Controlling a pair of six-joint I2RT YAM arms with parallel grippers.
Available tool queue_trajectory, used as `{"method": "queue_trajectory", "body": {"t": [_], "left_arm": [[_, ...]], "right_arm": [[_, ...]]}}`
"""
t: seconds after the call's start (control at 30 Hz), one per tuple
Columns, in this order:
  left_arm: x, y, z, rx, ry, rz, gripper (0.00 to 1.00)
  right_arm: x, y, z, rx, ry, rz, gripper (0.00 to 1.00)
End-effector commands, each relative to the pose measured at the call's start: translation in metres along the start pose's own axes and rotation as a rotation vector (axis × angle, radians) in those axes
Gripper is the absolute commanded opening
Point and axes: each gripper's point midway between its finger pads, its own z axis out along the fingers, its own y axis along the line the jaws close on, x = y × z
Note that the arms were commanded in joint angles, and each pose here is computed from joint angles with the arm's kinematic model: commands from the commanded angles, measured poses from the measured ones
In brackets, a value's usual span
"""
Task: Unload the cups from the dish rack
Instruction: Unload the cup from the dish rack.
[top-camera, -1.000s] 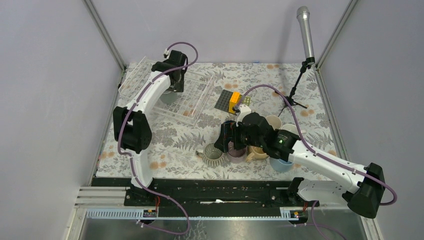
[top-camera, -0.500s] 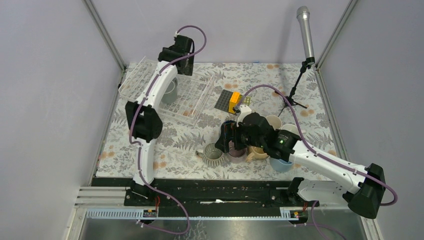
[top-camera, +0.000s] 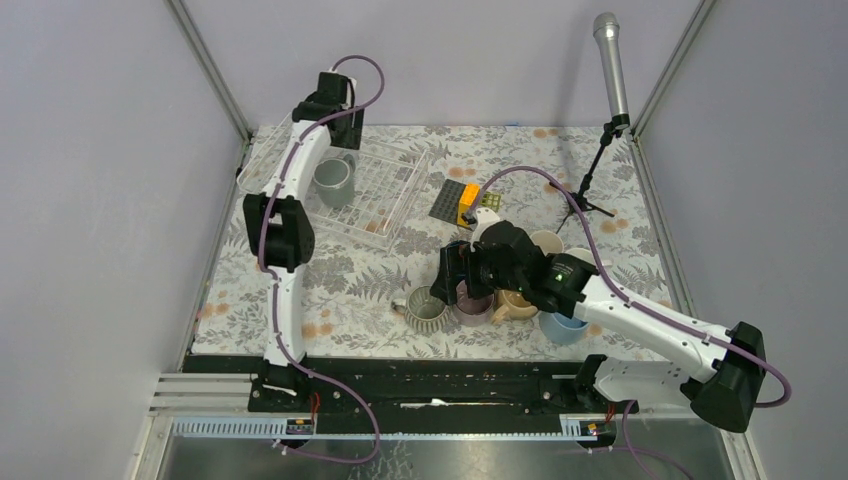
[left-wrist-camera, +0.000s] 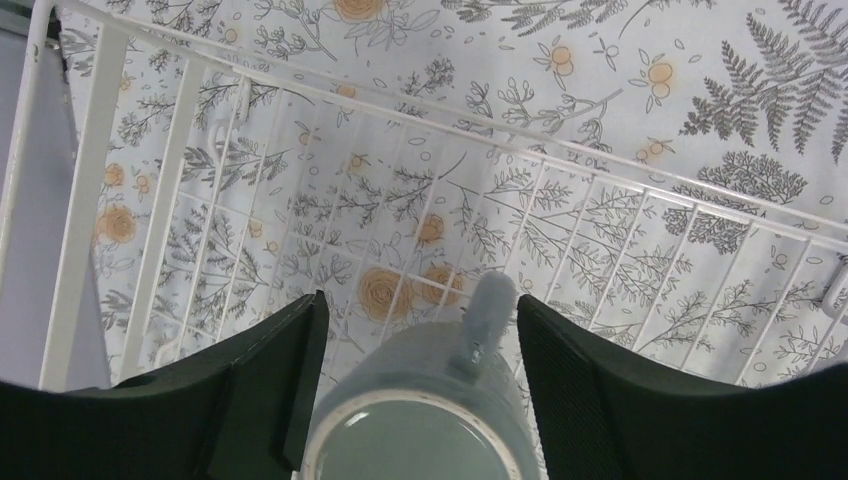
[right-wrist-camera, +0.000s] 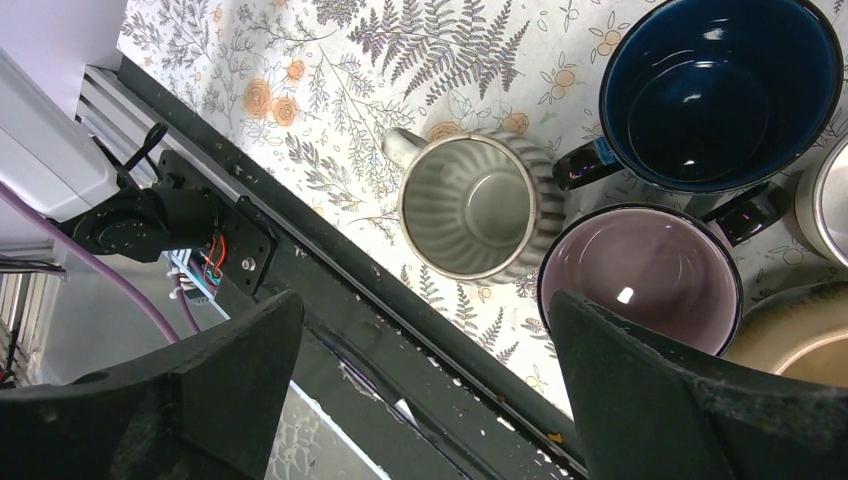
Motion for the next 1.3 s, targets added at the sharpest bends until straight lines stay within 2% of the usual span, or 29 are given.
{"method": "queue_trajectory", "body": {"t": [0.0,0.23,0.7,1.27], "left_arm": [[-0.024,-0.005,-0.002,0.137,-0.091,-0.02,0.73],[-0.018,-0.021,0.005,0.223,-0.079,0.0,0.67],[0.004,-0.011,0.021,0.151,-0.031,0.032,0.6],[0.021,-0.017,0.028,0.12,0.015,0.017,0.42]], "right_arm": [[-0.019,0.004,-0.003,0.015,-0.039,-0.01,1.0],[-0.019,0.003,0.0,0.023,-0.029,-0.009,1.0],[-0.02,0.001,0.0,0.037,-0.033,-0.01,1.0],[-0.019,0.0,0.001,0.038,-0.034,-0.003,1.0]]}}
